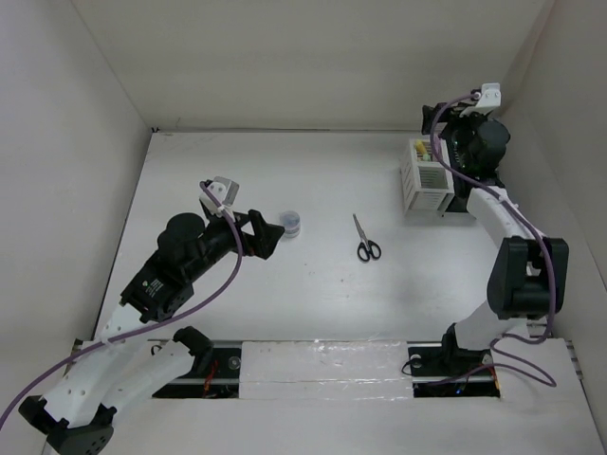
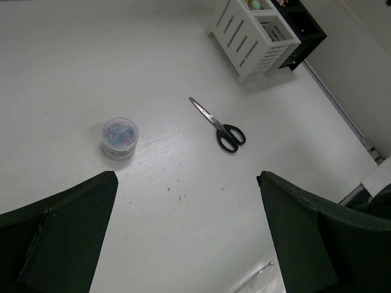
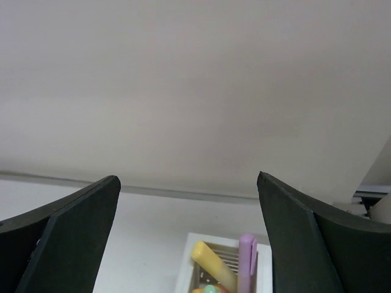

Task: Sort the stationery into containers
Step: Pick up the stapler from the center of the board.

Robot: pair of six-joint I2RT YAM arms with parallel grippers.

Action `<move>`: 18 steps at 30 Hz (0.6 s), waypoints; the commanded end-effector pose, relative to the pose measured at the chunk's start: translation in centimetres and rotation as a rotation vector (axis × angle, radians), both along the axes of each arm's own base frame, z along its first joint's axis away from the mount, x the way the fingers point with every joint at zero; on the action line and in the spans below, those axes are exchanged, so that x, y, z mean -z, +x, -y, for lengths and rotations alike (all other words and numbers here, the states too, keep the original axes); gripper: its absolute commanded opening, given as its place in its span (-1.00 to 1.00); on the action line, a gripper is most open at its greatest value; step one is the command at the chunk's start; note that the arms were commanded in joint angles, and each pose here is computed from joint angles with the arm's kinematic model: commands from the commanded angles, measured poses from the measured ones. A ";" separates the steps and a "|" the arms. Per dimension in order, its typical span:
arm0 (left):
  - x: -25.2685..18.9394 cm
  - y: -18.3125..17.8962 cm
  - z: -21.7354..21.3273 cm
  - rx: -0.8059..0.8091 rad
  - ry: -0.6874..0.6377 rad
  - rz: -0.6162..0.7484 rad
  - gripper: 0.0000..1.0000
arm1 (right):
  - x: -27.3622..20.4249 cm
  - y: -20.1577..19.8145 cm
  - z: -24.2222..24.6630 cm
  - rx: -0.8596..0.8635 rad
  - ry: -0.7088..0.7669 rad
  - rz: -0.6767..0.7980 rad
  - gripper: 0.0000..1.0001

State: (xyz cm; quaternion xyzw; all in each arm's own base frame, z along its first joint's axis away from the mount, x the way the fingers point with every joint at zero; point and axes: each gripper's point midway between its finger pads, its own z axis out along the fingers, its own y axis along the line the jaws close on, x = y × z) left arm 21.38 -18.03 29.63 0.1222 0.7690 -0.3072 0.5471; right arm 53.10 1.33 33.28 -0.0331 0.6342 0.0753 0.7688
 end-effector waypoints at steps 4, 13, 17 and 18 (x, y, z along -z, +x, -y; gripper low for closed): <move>0.5 2.9 -3.7 -0.292 0.012 -0.020 1.00 | -5.3 -4.8 -3.5 0.055 0.046 -0.047 1.00; 2.4 5.0 -8.0 -0.594 0.048 -0.103 1.00 | -4.3 -15.7 -8.7 0.023 0.107 -0.195 1.00; 3.7 5.6 -7.8 -0.598 0.092 -0.155 1.00 | -2.9 -19.8 -10.7 -0.062 0.091 -0.261 1.00; 4.0 5.7 -7.6 -0.602 0.090 -0.168 1.00 | -2.5 -20.5 -11.1 -0.056 0.098 -0.283 1.00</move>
